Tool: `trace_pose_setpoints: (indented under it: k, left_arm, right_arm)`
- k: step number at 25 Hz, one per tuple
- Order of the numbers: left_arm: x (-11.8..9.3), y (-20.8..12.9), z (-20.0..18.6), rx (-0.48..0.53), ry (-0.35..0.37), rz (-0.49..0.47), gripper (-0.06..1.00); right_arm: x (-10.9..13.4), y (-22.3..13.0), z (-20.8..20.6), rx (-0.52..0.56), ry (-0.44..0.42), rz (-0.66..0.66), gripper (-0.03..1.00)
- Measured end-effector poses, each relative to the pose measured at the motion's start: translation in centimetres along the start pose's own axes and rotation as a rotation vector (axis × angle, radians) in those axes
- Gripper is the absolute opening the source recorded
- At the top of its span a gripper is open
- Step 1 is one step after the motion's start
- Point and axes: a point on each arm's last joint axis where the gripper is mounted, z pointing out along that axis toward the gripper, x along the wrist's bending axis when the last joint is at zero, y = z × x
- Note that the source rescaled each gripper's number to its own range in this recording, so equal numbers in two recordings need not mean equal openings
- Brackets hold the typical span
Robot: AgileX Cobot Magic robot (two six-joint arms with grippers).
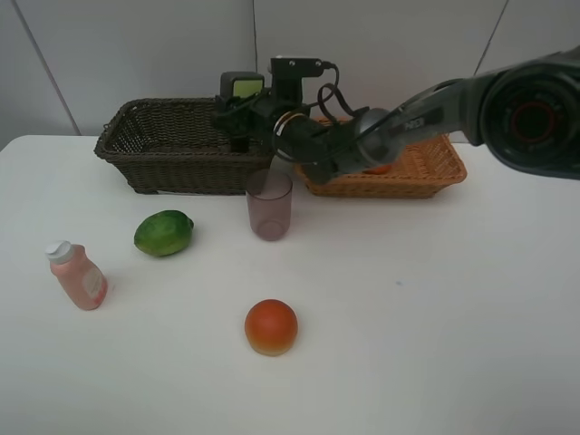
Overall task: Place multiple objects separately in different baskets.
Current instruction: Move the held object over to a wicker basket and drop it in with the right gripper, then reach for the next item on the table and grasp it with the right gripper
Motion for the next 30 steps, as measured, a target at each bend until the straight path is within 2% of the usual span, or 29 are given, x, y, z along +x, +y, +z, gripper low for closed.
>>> trace_pose_setpoints:
  k: [3,5,7,9,12,16,23,24,25,30]
  left_arm:
    - [0.0,0.0,0.0,0.0,0.0,0.0,1.0]
    - [0.0,0.0,0.0,0.0,0.0,0.0,1.0]
    - [0.0,0.0,0.0,0.0,0.0,0.0,1.0]
    - [0.0,0.0,0.0,0.0,0.0,0.0,1.0]
    - [0.0,0.0,0.0,0.0,0.0,0.0,1.0]
    - [0.0,0.0,0.0,0.0,0.0,0.0,1.0]
    - [0.0,0.0,0.0,0.0,0.0,0.0,1.0]
    - [0.0,0.0,0.0,0.0,0.0,0.0,1.0]
    - [0.0,0.0,0.0,0.0,0.0,0.0,1.0]
    - [0.0,0.0,0.0,0.0,0.0,0.0,1.0]
  right_arm:
    - [0.2,-0.1,0.0,0.006,0.003,0.001,0.11]
    - [0.4,-0.1,0.0,0.001,0.007,0.001,0.25]
    - [0.4,0.0,0.0,-0.012,0.009,0.001,0.47]
    - [0.4,0.3,0.0,-0.015,0.009,0.001,0.58]
    - [0.5,0.7,-0.1,0.0,0.005,0.001,0.64]
    - [0.9,3.0,-0.6,0.063,-0.002,-0.014,0.65]
    - [1.2,6.9,-3.3,0.375,-0.067,-0.062,0.65]
    - [1.3,7.5,-4.0,0.429,-0.082,-0.063,0.65]
    - [1.3,8.5,-5.2,0.533,-0.11,-0.063,0.65]
    - [1.5,11.4,-9.3,0.778,-0.179,-0.064,0.65]
